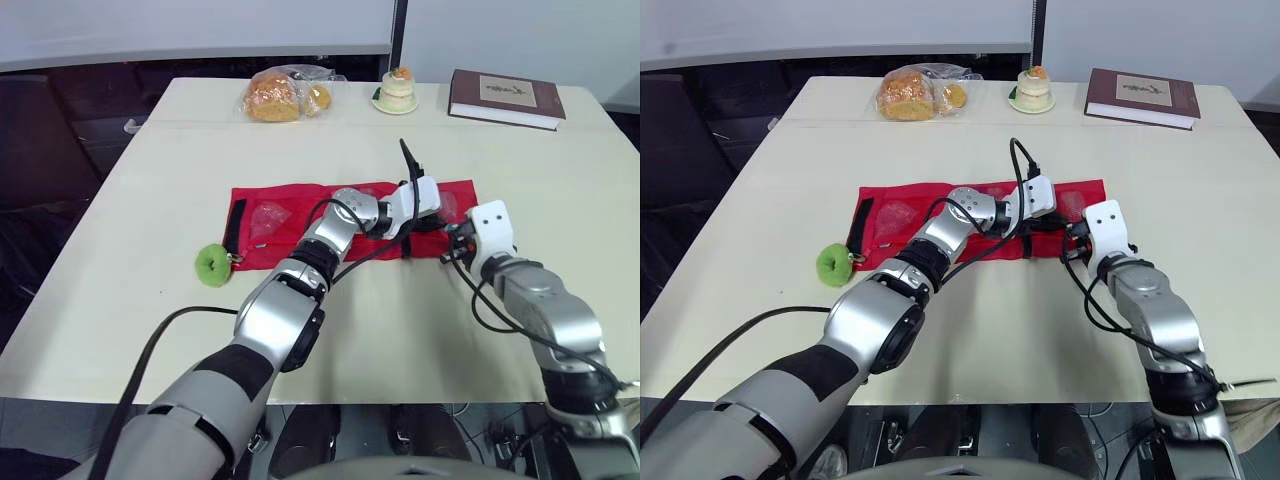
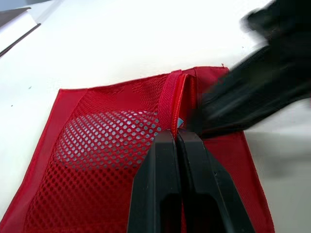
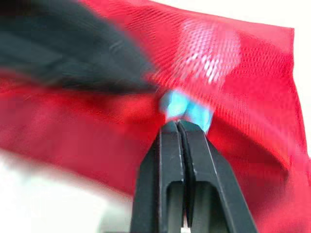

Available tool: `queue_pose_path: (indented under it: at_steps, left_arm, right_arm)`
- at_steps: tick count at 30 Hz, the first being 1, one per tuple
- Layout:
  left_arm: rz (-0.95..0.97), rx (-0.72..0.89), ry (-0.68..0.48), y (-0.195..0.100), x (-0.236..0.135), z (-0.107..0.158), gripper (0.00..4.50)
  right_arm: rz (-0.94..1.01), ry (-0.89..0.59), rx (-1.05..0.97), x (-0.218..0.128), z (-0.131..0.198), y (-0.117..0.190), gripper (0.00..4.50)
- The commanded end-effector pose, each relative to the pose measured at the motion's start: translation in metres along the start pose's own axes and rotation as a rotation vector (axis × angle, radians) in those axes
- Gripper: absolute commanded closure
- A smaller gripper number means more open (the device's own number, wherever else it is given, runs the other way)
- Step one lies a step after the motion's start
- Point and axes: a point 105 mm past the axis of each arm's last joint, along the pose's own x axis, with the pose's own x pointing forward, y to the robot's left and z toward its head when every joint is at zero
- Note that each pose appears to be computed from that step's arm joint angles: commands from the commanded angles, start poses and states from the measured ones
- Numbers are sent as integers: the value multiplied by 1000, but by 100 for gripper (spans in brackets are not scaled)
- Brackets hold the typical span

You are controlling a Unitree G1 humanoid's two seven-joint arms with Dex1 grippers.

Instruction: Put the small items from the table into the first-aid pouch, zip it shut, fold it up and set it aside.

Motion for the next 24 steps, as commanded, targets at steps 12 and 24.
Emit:
queue_pose_path:
  at_steps: [12, 24]
  left_arm:
    - [10, 27, -56, 4, 1, 17, 450]
    - [-154, -38, -172, -10, -11, 32, 164]
  right_arm:
    - [116, -200, -77, -54, 8, 0, 444]
    - [-1, -165, 121, -96, -12, -39, 77]
